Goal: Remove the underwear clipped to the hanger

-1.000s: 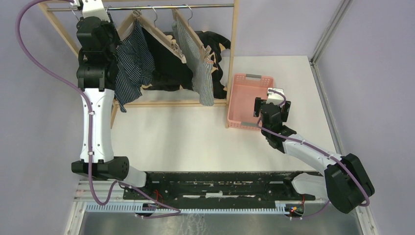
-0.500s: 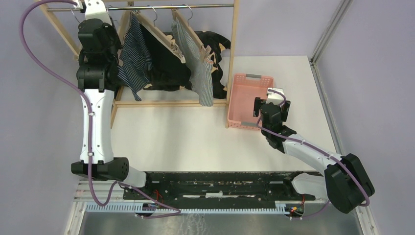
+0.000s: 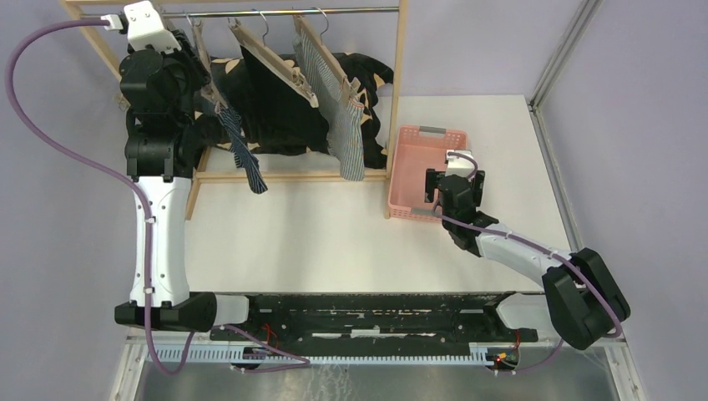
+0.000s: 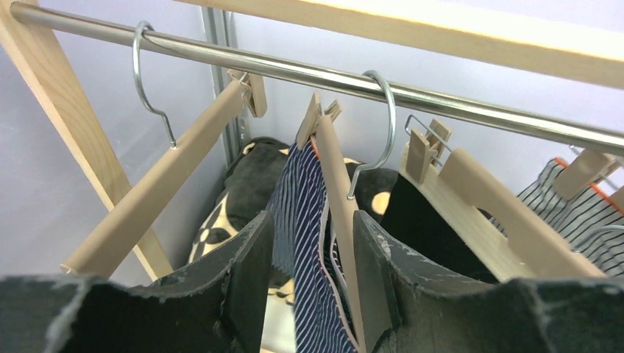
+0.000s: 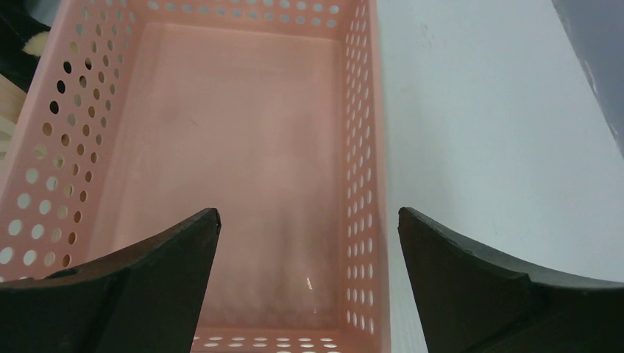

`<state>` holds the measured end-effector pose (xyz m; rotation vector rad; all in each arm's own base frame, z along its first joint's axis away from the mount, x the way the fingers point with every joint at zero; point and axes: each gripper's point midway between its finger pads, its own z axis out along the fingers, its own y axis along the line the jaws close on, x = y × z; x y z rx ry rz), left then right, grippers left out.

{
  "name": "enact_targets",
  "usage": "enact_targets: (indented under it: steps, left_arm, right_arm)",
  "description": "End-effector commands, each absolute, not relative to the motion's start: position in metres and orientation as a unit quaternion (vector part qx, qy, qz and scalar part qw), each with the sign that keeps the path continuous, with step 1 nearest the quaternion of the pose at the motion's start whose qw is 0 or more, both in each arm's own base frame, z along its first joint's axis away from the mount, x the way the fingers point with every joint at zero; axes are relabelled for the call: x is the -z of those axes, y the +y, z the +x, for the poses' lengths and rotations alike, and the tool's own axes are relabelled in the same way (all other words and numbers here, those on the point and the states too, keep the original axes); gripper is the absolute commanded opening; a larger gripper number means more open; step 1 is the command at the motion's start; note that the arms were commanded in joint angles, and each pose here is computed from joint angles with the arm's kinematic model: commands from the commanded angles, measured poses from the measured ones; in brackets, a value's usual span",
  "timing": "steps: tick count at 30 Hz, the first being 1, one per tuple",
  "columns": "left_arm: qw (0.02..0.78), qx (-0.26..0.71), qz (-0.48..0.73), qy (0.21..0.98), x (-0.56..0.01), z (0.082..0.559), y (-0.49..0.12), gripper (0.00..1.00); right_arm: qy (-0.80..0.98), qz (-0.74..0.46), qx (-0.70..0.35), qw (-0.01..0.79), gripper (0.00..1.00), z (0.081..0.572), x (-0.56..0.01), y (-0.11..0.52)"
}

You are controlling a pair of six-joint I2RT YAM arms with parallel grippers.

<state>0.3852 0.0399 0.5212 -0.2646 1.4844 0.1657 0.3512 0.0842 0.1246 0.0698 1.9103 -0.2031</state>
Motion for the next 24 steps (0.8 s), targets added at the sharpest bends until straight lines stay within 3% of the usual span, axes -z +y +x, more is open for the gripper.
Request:
enact_targets:
  steps: [1, 10, 24]
  left_arm:
    - [0.773, -0.017, -0.146, 0.617, -0.553, 0.379, 0.031, 0.51]
    - [0.752, 0.045, -0.137, 0.643, -0.523, 0.415, 0.01, 0.52]
    - [0.751, 0.084, -0.154, 0.636, -0.517, 0.423, 0.002, 0.52]
  right_arm:
    - [0.802, 0.03, 0.053, 0.594, 1.0, 0.365, -0.147, 0.102]
    - [0.803, 0.015, 0.034, 0.595, 1.0, 0.365, -0.147, 0.11]
    - [0.805, 0.006, 0.013, 0.594, 1.0, 0.365, -0.145, 0.119]
